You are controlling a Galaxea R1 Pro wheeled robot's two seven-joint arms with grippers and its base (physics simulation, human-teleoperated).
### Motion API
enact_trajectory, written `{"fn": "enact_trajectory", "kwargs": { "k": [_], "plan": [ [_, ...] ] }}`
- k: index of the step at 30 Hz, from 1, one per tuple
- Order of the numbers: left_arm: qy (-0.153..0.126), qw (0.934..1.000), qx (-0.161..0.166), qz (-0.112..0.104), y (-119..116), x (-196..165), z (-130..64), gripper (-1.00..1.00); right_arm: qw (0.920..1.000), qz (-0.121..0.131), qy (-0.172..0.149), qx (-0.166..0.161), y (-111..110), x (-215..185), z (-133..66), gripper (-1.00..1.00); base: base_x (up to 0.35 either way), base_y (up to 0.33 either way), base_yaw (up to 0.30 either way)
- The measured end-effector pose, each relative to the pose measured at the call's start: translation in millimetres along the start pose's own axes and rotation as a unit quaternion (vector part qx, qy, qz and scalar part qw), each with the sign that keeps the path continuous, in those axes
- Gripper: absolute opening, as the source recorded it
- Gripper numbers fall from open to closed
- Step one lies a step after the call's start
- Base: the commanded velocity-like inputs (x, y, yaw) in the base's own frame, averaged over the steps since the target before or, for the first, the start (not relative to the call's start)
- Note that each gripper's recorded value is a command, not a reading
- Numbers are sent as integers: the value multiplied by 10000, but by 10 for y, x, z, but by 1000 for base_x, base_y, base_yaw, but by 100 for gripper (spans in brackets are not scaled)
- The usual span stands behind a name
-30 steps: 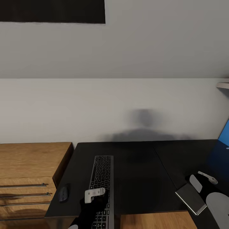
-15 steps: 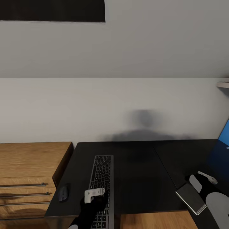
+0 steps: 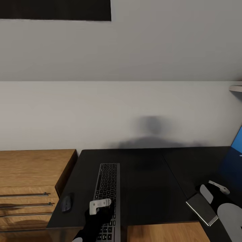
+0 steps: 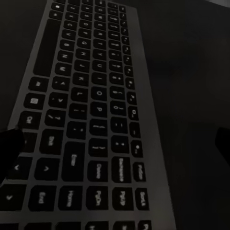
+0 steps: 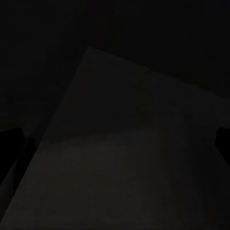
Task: In the bedroom, organize the workspace by keeping the computer under the desk, ensuring the monitor is on the desk, placing the keyboard on the desk next to the monitor, placing the mouse on the desk next to the keyboard, moving the folder from the swivel chair onto the desk next to the mouse, stacking the notebook on top of the folder with the pen on top of the notebook, and positioning the swivel chair next to the desk.
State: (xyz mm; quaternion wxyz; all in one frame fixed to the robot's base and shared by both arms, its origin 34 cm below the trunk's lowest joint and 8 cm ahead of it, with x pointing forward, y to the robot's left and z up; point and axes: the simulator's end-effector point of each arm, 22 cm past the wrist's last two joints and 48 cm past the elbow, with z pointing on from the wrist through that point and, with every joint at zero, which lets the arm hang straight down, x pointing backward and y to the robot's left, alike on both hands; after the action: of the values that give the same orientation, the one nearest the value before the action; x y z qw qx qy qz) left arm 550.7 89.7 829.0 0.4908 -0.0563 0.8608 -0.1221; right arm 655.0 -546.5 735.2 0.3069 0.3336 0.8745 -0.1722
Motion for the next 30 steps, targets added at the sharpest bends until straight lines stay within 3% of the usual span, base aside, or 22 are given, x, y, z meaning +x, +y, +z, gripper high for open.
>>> {"fn": "enact_trajectory", "kwargs": {
  "k": [10, 15, 30],
  "plan": [
    [-9, 10000, -21, -6, 35, 34, 25, 100, 9999, -80, -77, 6, 16, -17, 24, 100, 0, 0, 0],
    [-9, 10000, -23, -8, 37, 34, 27, 100, 9997, 62, -215, -111, 105, -151, -23, 100, 0, 0, 0],
    [-11, 10000, -55, -25, 73, 28, 32, 100, 9994, 48, -296, -150, 145, -216, -48, 100, 0, 0, 0]
  ]
}}
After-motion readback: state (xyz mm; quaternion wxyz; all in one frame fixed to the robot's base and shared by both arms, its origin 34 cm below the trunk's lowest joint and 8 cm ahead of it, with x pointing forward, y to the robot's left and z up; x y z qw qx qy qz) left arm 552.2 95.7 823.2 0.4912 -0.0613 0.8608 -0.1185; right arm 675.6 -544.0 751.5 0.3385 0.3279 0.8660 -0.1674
